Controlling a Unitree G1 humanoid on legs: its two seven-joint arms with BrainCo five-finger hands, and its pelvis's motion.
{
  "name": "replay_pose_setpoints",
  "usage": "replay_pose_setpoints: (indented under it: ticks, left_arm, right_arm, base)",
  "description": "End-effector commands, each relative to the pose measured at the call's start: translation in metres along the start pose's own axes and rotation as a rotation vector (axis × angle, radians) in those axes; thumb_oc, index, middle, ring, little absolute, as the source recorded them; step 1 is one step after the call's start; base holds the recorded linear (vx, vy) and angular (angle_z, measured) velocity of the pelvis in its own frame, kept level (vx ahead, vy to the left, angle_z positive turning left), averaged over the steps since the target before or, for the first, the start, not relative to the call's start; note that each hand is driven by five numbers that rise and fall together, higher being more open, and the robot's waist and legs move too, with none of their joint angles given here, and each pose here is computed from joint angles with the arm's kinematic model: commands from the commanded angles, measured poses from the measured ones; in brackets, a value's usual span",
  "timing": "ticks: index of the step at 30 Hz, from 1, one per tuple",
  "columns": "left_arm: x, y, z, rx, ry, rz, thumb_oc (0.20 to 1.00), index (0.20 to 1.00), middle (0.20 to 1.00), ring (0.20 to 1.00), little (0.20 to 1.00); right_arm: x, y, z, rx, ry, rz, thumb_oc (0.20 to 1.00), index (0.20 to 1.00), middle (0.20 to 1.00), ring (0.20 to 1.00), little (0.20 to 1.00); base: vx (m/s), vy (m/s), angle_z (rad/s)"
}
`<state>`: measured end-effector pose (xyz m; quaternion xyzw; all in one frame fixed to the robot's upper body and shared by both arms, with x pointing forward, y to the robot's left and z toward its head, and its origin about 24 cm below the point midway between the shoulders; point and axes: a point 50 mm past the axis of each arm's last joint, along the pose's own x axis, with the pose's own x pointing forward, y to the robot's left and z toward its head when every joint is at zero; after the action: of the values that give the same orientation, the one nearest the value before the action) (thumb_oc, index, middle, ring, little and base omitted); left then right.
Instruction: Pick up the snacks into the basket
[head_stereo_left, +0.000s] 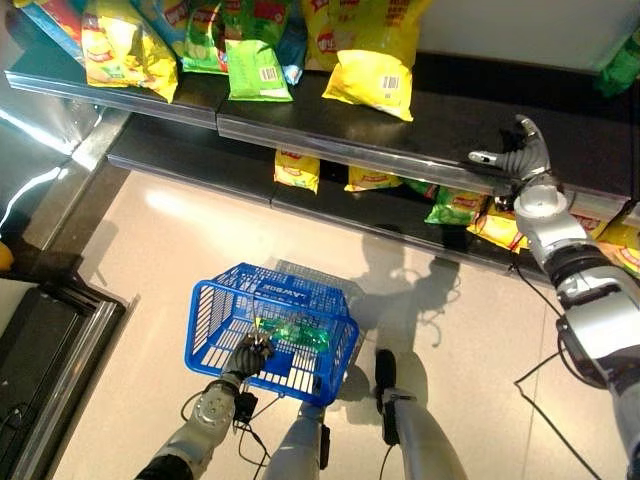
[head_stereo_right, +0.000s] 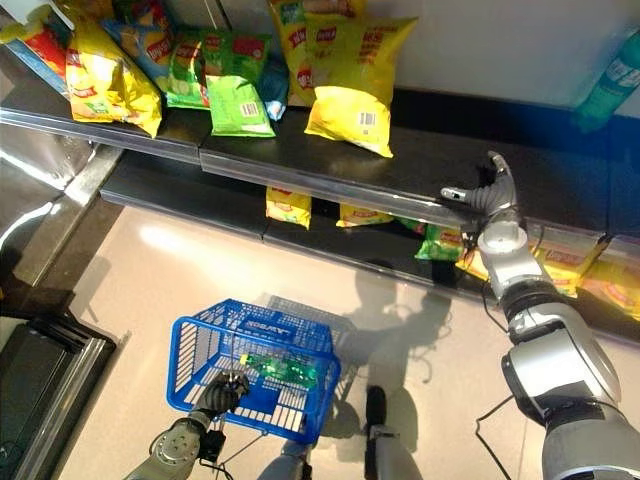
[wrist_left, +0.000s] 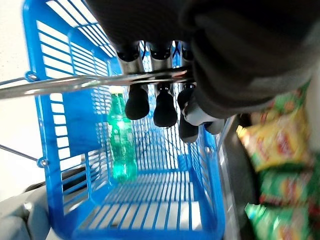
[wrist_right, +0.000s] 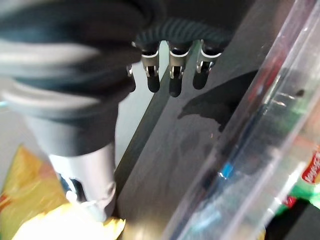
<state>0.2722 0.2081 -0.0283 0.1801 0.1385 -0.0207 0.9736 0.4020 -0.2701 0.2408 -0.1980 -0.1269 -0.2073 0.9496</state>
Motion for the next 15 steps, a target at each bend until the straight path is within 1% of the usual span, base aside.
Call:
replay_pose_setpoints:
  ticks: [1,2,3,6,8,9,11,13,15]
  left_arm:
    - [-0.019,0.026,-0.018,-0.022,0.014,0.112,0.200,0.200,0.200,0.200,0.200]
    - [-0.019,0.026,-0.018,-0.022,0.014,0.112,0.200,0.200,0.200,0.200,0.200]
    - [-0.023,0.028,-0.027,0.019,0.052,0.108,0.200,0.200,0.200,0.200,0.200]
    - [-0.030,0.032,-0.041,0.081,0.108,0.102,0.200,0.200,0.200,0.200,0.200]
    - [-0.034,0.034,-0.048,0.092,0.133,0.098,0.200,0.200,0.200,0.200,0.200]
    - [-0.035,0.035,-0.048,0.093,0.134,0.098,0.200,0.200,0.200,0.200,0.200]
    - [-0.043,0.038,-0.054,0.087,0.146,0.101,0.200,0.200,0.200,0.200,0.200]
    - [-0.042,0.040,-0.052,0.102,0.141,0.097,0.200,0.200,0.200,0.200,0.200]
    - [-0.037,0.045,-0.045,0.131,0.120,0.099,0.200,0.200,0.200,0.200,0.200]
  right_arm:
    - [-0.010,0.009,-0.003,0.055,-0.065,0.044,1.000,1.000,1.000,1.000,1.000]
    - [-0.010,0.009,-0.004,0.055,-0.064,0.044,1.000,1.000,1.000,1.000,1.000]
    - [-0.014,0.010,-0.015,0.046,-0.031,0.054,1.000,1.000,1.000,1.000,1.000]
    - [-0.018,0.013,-0.029,0.028,0.011,0.069,1.000,1.000,1.000,1.000,1.000]
    - [-0.020,0.017,-0.033,0.018,0.023,0.089,1.000,1.000,1.000,1.000,1.000]
    - [-0.021,0.018,-0.033,0.019,0.023,0.089,1.000,1.000,1.000,1.000,1.000]
    - [-0.025,0.030,-0.031,0.005,0.000,0.142,1.000,1.000,1.000,1.000,1.000]
    - [-0.027,0.030,-0.033,0.021,0.002,0.138,1.000,1.000,1.000,1.000,1.000]
    - [-0.037,0.039,-0.039,0.058,0.006,0.168,1.000,1.000,1.000,1.000,1.000]
  base:
    - [0.10,-0.053,-0.21]
    - [0.27,0.000,-0.30]
    - [0.29,0.048,-0.13]
    - [0.31,0.080,0.02]
    - [0.33,0.144,-0.34]
    - [0.37,0.235,-0.61]
    - [0.29,0.296,-0.76]
    - [0.27,0.210,-0.99]
    - [0.41,0.325,-0.66]
